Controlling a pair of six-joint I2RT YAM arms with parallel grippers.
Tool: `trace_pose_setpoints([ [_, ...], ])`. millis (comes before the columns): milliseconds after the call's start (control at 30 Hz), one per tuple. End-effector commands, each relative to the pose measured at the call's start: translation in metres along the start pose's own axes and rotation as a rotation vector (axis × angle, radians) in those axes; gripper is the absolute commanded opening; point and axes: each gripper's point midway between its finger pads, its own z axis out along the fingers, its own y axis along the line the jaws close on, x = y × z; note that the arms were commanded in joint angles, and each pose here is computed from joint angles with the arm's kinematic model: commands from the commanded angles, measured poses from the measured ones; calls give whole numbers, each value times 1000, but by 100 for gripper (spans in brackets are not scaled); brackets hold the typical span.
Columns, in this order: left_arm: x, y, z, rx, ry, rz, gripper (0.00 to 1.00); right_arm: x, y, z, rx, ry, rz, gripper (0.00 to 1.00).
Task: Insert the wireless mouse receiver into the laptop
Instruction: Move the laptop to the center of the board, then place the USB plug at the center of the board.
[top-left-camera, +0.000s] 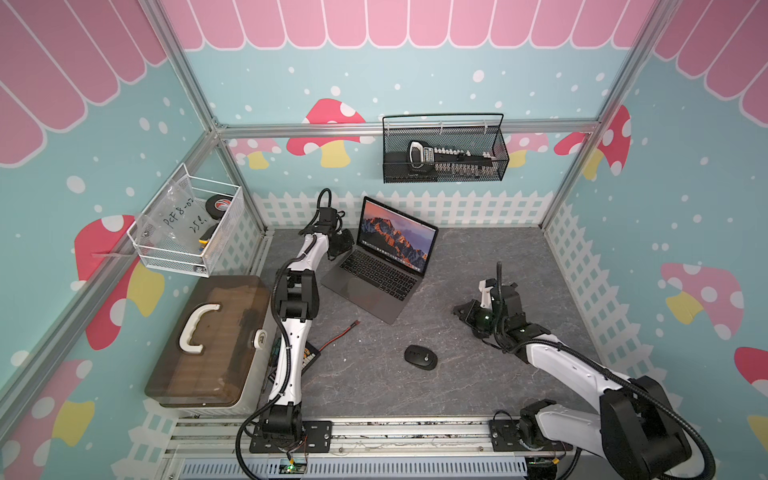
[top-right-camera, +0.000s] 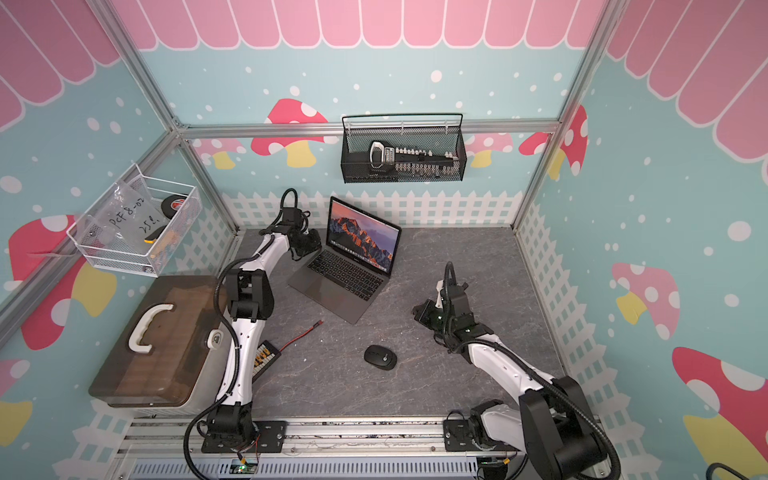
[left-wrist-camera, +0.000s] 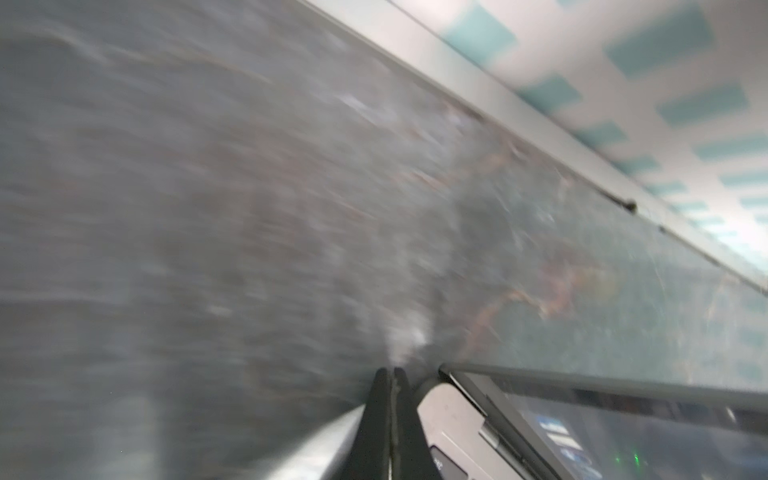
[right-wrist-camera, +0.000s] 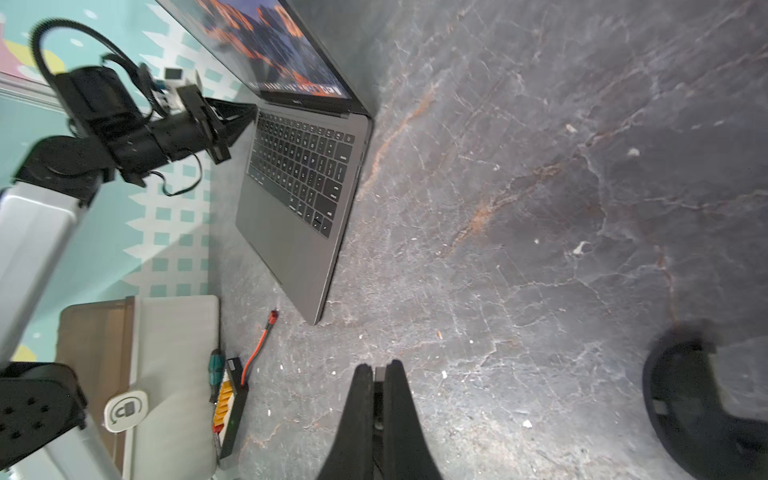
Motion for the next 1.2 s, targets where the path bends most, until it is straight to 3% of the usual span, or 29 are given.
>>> trace_pose_setpoints([
  [0, 105, -19, 27, 39, 335, 26, 0, 4, 6, 18, -28, 17, -19, 0],
  [200, 128, -50, 34, 106, 385, 118, 0, 11, -24, 33, 35, -37, 104, 0],
  [300, 122, -62, 35, 133, 367, 125, 0, 16, -32, 35, 24, -51, 154, 0],
  [400, 103, -76, 24, 152, 310, 136, 7, 18, -41, 37, 27, -72, 191, 0],
  [600, 60, -89, -24, 124, 186, 138, 26, 14, -38, 50, 10, -88, 183, 0],
  [733, 44, -85, -60, 96, 115, 109, 31, 19, -38, 61, 24, -81, 189, 0],
  [867, 41, -88, -91, 98, 30, 116, 39, 22, -44, 63, 55, -94, 185, 1],
  [1033, 47, -90, -140, 93, -127, 89, 58, 30, -52, 63, 85, -77, 178, 10],
  [1167, 59, -91, -175, 67, -256, 121, 67, 35, -58, 60, 104, -68, 183, 15],
])
